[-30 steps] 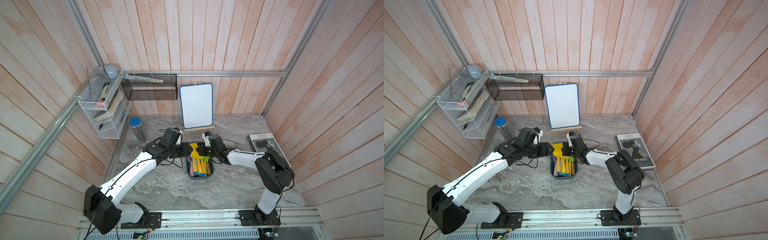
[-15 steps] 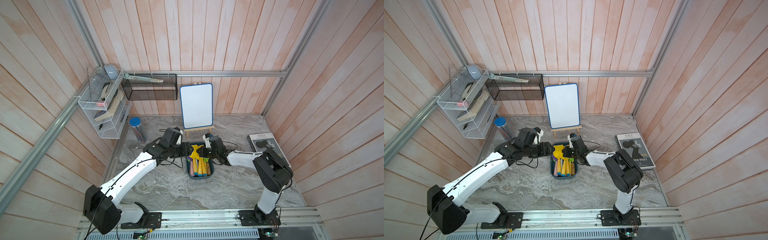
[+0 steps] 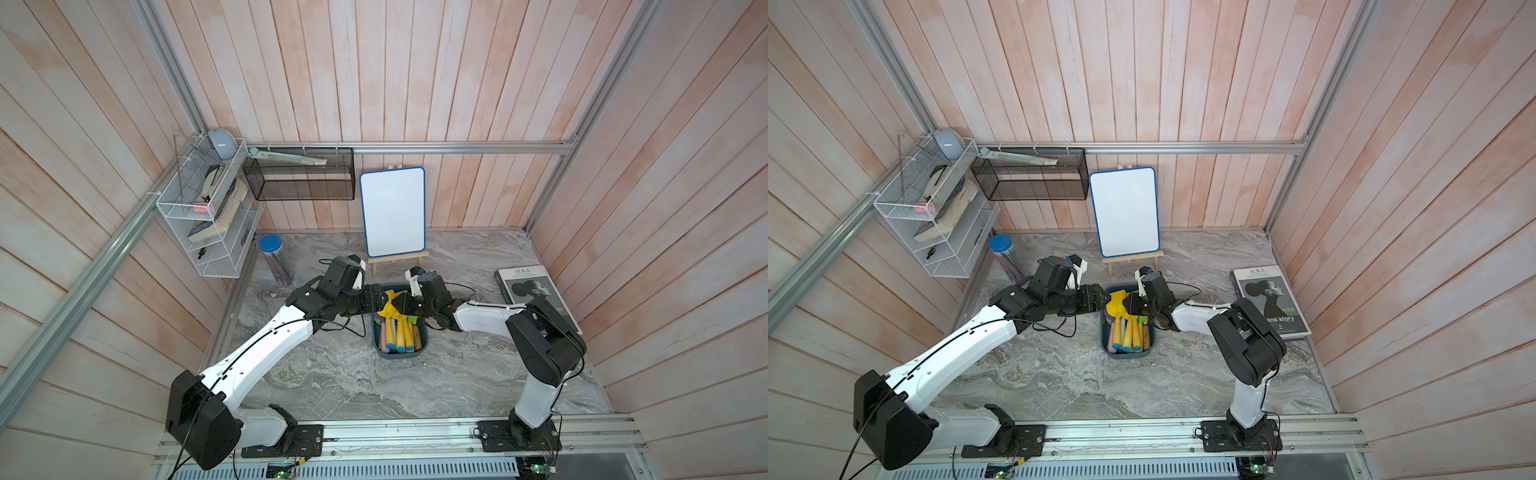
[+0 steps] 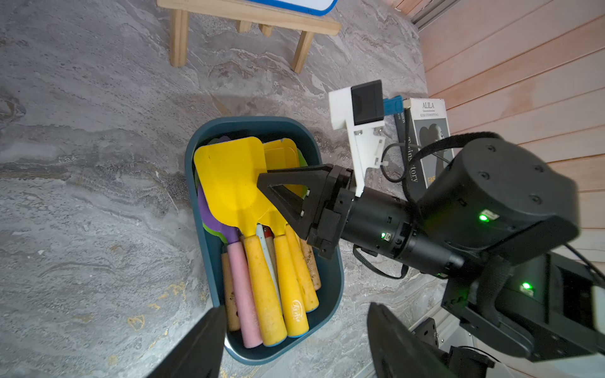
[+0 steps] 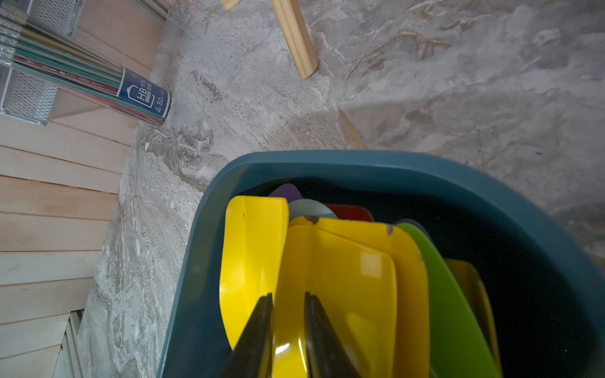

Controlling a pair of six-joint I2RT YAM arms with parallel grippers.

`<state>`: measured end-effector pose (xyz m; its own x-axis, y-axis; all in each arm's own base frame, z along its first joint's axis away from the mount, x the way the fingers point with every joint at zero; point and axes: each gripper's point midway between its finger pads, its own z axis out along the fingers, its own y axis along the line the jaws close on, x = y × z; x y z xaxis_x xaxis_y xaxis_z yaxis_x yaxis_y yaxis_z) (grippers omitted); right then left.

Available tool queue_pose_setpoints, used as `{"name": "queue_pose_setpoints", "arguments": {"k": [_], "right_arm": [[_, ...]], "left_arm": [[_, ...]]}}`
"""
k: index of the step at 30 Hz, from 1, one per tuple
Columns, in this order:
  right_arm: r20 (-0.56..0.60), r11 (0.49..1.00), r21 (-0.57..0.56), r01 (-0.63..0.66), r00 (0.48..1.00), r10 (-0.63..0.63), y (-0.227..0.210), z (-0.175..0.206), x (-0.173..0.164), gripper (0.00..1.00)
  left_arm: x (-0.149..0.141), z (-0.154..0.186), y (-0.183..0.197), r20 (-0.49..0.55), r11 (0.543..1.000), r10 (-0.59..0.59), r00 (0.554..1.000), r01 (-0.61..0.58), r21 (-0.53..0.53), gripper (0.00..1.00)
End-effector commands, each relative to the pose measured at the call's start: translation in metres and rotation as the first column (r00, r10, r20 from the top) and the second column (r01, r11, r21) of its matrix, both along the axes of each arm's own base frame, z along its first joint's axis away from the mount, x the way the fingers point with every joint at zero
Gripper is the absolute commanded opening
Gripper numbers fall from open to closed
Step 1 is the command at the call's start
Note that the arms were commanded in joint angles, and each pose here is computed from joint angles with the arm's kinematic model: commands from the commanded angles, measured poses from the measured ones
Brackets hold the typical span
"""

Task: Put the shovel into the storage box
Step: Place the shovel in the storage box.

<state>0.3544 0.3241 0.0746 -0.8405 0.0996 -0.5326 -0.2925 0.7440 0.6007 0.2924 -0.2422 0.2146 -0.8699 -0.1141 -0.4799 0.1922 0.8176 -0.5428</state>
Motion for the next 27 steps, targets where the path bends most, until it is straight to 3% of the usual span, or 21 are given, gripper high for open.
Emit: {"name": "queue_pose_setpoints", "arguments": {"k": [1, 10, 19, 27], "right_arm": [[-0.002, 0.999, -0.045, 0.021, 1.000, -0.021, -0.009, 0.001, 0.002, 0.26], [0.042, 0.996, -0.082, 0.047, 0.998, -0.044, -0.020, 0.022, 0.003, 0.29], [0.063, 0.993, -0.095, 0.073, 0.996, -0.067, -0.037, 0.033, 0.001, 0.31], [0.100, 0.985, -0.108, 0.131, 0.988, -0.120, -0.069, 0.048, 0.004, 0.32]], "left_arm": [[-0.001, 0.012, -0.002, 0.051, 0.999, -0.026, 0.998, 0.027, -0.035, 0.74], [0.004, 0.018, 0.001, 0.116, 0.999, -0.027, 0.993, 0.029, -0.018, 0.76], [0.028, 0.000, 0.021, 0.188, 0.999, 0.041, 0.981, -0.039, -0.017, 0.78], [0.055, 0.007, 0.066, 0.325, 0.982, 0.182, 0.928, -0.191, -0.004, 0.81]]}}
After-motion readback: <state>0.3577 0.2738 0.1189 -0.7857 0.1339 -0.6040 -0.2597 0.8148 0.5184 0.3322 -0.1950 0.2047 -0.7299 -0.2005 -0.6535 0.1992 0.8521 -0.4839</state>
